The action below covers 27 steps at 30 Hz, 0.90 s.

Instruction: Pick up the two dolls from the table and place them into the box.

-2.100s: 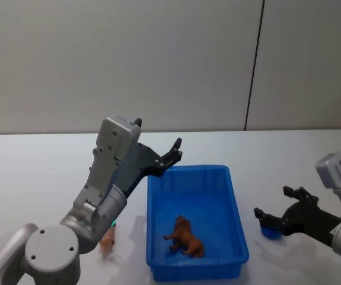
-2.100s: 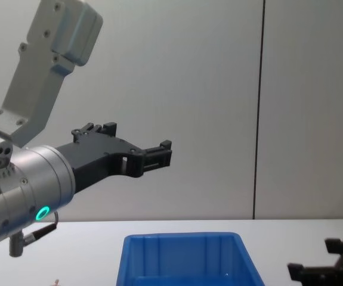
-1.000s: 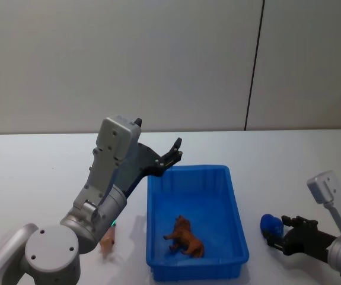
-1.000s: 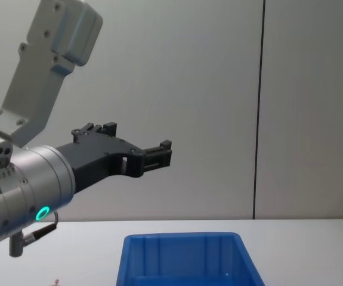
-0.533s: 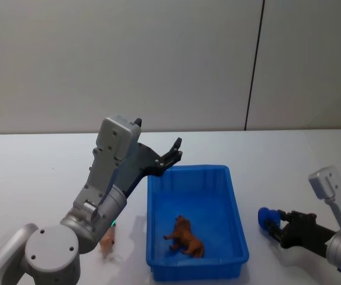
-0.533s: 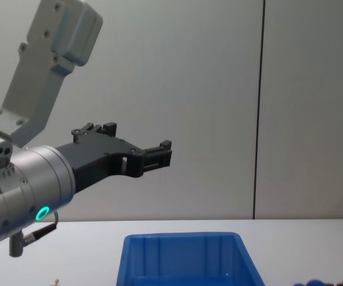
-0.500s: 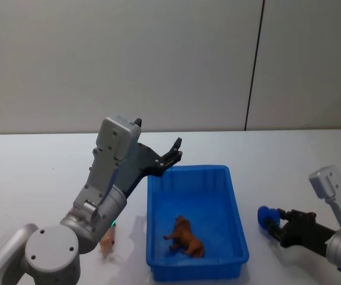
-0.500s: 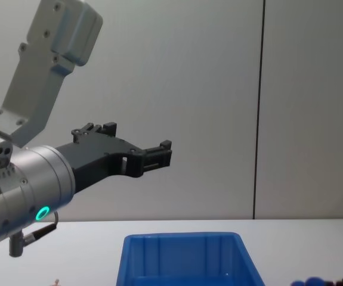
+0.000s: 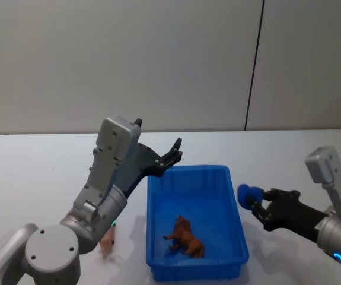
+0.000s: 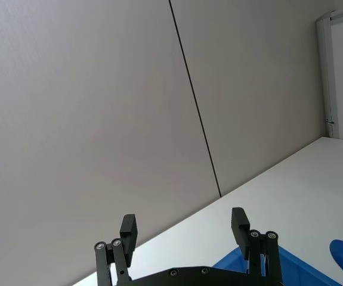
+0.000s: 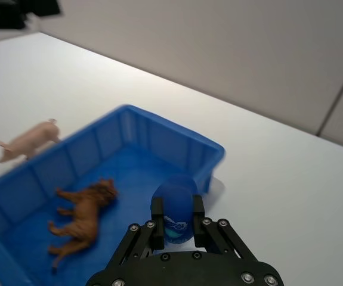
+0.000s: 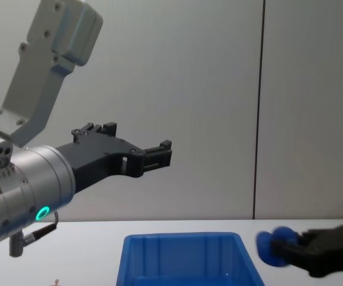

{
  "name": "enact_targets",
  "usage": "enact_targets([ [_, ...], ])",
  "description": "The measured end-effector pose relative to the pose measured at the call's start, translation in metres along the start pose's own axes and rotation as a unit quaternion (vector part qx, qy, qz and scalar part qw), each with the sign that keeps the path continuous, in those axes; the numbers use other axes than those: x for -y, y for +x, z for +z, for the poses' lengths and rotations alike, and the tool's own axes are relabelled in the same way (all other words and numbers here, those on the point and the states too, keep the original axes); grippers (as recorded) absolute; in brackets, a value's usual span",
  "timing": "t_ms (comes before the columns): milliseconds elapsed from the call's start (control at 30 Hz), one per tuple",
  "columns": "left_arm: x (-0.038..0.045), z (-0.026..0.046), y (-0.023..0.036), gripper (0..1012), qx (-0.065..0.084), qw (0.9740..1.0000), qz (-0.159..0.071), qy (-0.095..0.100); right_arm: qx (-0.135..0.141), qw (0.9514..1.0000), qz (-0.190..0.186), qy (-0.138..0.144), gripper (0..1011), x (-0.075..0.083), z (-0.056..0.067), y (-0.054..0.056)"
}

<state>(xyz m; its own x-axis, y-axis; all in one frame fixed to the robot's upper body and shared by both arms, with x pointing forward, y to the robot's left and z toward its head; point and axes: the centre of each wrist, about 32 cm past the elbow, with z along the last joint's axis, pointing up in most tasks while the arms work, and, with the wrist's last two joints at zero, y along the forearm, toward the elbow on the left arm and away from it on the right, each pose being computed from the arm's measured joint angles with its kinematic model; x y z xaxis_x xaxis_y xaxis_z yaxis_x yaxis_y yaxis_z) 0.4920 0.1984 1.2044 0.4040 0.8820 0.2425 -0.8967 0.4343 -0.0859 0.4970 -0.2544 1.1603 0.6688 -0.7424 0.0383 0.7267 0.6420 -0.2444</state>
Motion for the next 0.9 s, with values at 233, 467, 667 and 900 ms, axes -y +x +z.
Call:
enact_targets([
  [233, 0.0000, 0.0000, 0.0000, 1001, 0.000, 1.0000, 0.000, 0.000, 0.012, 0.9989, 0.042, 0.016, 252, -0.007, 0.014, -0.015],
  [467, 0.0000, 0.0000, 0.0000, 1001, 0.000, 1.0000, 0.000, 0.000, 0.022, 0.9980, 0.058, 0.010, 451, -0.014, 0.017, -0.026],
  [667, 0.0000, 0.0000, 0.0000, 1001, 0.000, 1.0000, 0.000, 0.000, 0.029, 0.9976, 0.062, 0.003, 656, -0.020, 0.015, -0.033],
  [900, 0.0000, 0.0000, 0.0000, 1001, 0.000, 1.0000, 0.000, 0.000, 0.034, 0.9980, 0.054, 0.002, 905, -0.023, 0.013, -0.035],
])
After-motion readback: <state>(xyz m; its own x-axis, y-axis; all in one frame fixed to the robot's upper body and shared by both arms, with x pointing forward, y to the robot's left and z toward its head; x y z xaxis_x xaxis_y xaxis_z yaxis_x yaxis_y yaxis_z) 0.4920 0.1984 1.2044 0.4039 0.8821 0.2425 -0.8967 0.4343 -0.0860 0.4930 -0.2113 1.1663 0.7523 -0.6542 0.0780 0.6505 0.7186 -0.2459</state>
